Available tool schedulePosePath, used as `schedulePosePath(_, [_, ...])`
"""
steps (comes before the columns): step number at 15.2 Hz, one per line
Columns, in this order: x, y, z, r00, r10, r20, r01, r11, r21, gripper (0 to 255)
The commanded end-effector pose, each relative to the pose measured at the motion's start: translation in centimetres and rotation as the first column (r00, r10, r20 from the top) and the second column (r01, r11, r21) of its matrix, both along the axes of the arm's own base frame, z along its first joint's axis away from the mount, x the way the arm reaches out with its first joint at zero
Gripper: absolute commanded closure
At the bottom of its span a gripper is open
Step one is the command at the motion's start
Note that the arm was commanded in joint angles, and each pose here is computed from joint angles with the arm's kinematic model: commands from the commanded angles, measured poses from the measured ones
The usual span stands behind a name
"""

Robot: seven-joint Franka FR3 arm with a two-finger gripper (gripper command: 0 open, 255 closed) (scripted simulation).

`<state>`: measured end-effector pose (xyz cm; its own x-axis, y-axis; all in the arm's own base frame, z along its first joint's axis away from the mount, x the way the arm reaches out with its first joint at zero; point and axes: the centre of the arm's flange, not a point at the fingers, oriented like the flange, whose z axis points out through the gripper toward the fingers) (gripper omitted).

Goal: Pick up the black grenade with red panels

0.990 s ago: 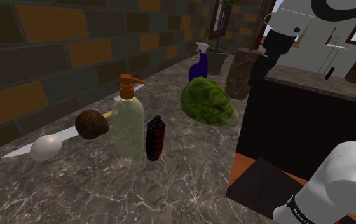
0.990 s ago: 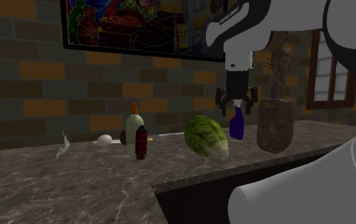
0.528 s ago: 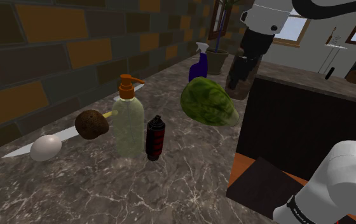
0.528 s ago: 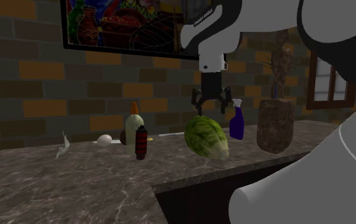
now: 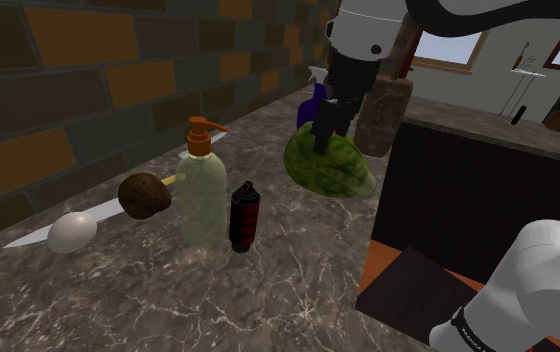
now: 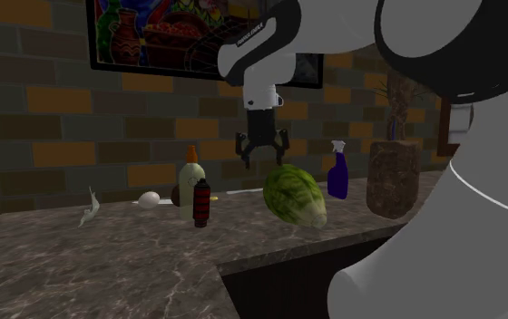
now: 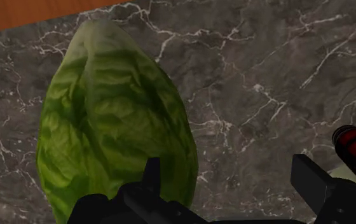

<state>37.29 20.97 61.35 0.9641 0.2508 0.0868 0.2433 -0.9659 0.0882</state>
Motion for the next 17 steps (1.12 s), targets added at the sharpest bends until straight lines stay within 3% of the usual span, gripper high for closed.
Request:
schedulePosePath(1, [0.2, 2.8, -0.3, 1.000, 0.021, -0.006, -0.021, 1.000, -0.005, 0])
schedulePosePath(13, [1.7, 18.8, -2.5, 0.989, 0.142, -0.046, -0.143, 0.989, -0.036, 0])
schedulePosePath(17, [1.8, 19.4, -4.2, 0.988, 0.147, -0.047, -0.149, 0.988, -0.038, 0])
